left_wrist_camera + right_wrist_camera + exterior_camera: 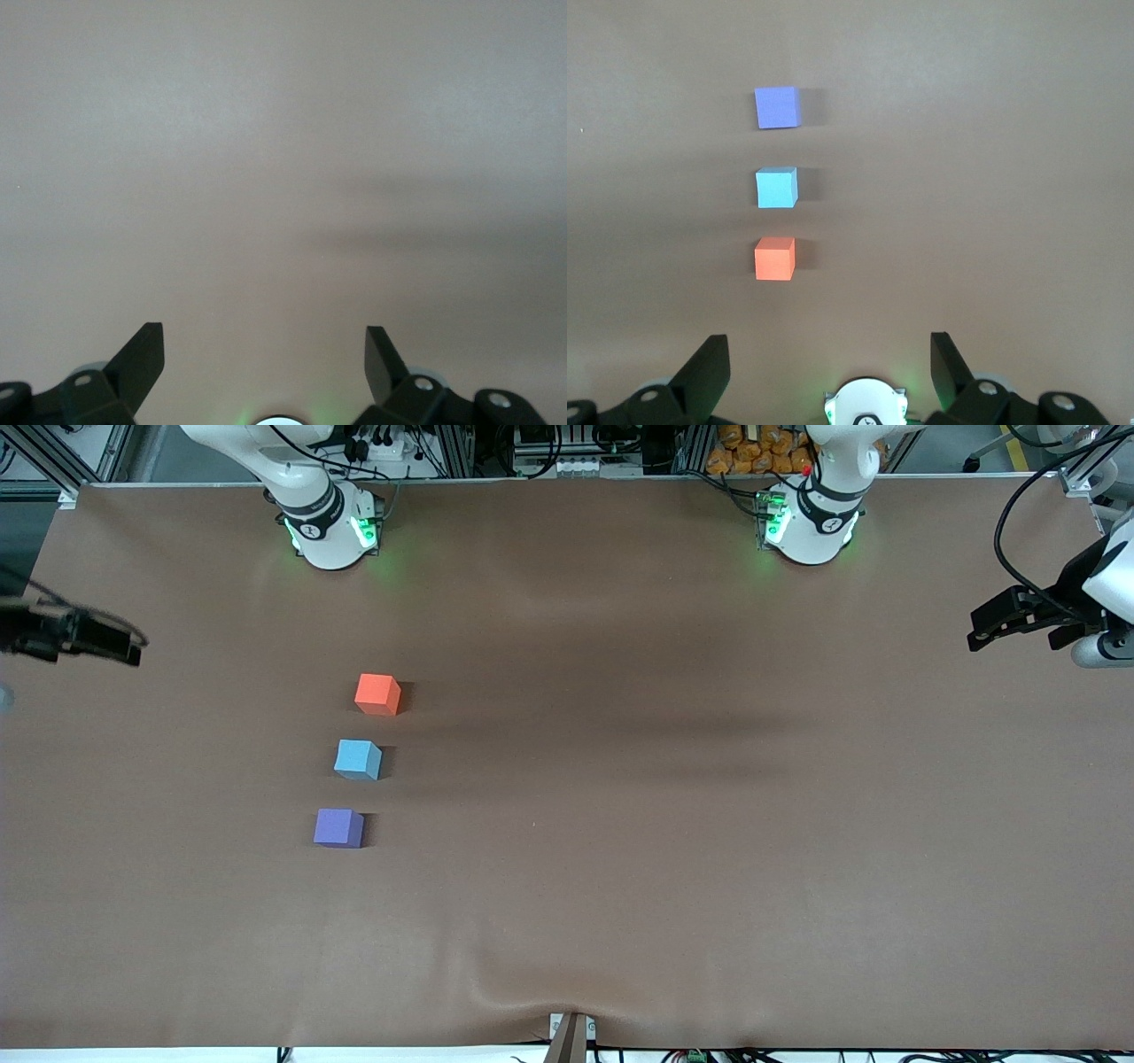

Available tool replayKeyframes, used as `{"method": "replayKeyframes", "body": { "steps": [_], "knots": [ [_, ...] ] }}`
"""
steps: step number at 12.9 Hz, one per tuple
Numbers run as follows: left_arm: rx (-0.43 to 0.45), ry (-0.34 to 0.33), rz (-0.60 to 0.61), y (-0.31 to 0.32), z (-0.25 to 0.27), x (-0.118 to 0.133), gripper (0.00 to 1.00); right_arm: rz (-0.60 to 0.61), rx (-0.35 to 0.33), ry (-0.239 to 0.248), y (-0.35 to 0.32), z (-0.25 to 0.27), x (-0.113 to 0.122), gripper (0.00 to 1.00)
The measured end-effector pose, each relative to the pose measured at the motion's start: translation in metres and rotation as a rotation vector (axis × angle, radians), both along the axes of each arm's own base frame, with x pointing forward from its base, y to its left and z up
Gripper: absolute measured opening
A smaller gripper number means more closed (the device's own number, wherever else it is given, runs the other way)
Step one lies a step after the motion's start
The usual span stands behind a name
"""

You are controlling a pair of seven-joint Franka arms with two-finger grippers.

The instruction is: Place blue block between orange and purple blocks

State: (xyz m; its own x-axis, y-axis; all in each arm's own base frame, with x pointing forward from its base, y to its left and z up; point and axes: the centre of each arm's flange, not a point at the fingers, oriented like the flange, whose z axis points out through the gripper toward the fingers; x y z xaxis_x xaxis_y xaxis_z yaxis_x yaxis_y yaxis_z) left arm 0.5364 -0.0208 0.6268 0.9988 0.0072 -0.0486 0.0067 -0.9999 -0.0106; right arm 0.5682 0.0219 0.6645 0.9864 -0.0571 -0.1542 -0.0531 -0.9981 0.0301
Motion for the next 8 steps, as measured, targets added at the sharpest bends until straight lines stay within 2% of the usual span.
{"method": "replayKeyframes", "body": {
  "steps": [2,5,8],
  "knots": [
    [0.0,0.0,0.0,0.0,0.0,0.0,1.0,-0.011,-0.01,-0.072,-0.007,-0.007,-0.02,1.0],
    [0.0,-0.001,0.0,0.0,0.0,0.0,1.0,0.039,0.003,-0.088,-0.041,-0.019,-0.043,1.0],
    [0.0,-0.004,-0.003,-0.002,0.002,0.0,1.0,0.056,0.003,-0.129,-0.042,-0.01,-0.042,1.0]
  ]
}}
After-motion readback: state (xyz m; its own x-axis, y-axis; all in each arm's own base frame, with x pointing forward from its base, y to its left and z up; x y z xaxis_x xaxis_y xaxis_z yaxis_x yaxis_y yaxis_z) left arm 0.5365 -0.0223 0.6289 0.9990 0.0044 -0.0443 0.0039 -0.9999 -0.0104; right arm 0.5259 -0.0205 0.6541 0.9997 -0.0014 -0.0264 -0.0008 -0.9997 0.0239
